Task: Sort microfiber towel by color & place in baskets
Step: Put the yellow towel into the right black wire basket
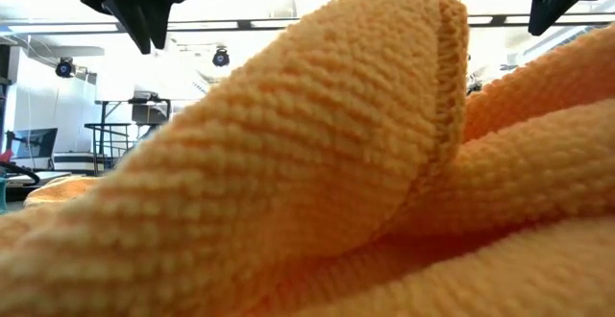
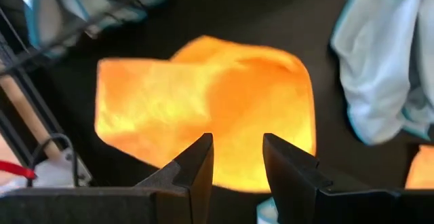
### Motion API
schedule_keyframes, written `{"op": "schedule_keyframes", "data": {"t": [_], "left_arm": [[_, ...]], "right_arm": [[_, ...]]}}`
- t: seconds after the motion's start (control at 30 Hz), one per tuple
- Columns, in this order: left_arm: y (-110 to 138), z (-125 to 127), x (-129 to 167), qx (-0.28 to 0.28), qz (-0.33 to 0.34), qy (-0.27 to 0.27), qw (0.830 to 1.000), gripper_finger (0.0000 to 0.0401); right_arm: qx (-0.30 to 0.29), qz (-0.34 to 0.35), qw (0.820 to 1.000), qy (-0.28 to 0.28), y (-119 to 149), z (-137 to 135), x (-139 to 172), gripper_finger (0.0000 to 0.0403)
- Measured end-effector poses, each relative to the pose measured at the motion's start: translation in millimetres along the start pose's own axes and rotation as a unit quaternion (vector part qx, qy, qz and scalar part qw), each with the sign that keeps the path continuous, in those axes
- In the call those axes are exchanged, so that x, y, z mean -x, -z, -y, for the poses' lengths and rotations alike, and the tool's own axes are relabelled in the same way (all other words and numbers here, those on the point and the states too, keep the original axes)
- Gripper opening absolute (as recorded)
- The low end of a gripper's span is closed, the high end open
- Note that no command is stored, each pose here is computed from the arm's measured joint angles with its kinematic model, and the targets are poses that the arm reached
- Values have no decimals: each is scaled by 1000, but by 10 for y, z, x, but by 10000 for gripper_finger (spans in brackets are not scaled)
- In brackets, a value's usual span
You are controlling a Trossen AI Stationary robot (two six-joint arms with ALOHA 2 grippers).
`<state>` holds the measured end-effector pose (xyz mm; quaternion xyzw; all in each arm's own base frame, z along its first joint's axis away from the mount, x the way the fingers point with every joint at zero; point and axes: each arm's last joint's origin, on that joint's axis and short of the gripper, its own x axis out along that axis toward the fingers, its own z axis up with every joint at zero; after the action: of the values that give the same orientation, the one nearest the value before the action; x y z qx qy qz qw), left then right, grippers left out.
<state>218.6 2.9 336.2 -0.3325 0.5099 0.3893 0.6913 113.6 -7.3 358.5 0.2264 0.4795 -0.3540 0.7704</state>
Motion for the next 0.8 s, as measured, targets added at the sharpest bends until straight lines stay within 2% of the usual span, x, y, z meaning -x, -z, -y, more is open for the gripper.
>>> {"op": "schedule_keyframes", "data": {"t": [0.2, 0.47, 0.8], "left_arm": [[112, 225, -154, -29, -23, -21, 999, 113], [104, 489, -566, -93, -60, -94, 989, 113], [131, 687, -1059, -117, -87, -174, 974, 114]], "right_arm": [[0, 0, 1000, 0, 0, -1, -1, 59], [14, 0, 1000, 0, 0, -1, -1, 59], [40, -10, 999, -9, 7, -4, 1, 59]]}}
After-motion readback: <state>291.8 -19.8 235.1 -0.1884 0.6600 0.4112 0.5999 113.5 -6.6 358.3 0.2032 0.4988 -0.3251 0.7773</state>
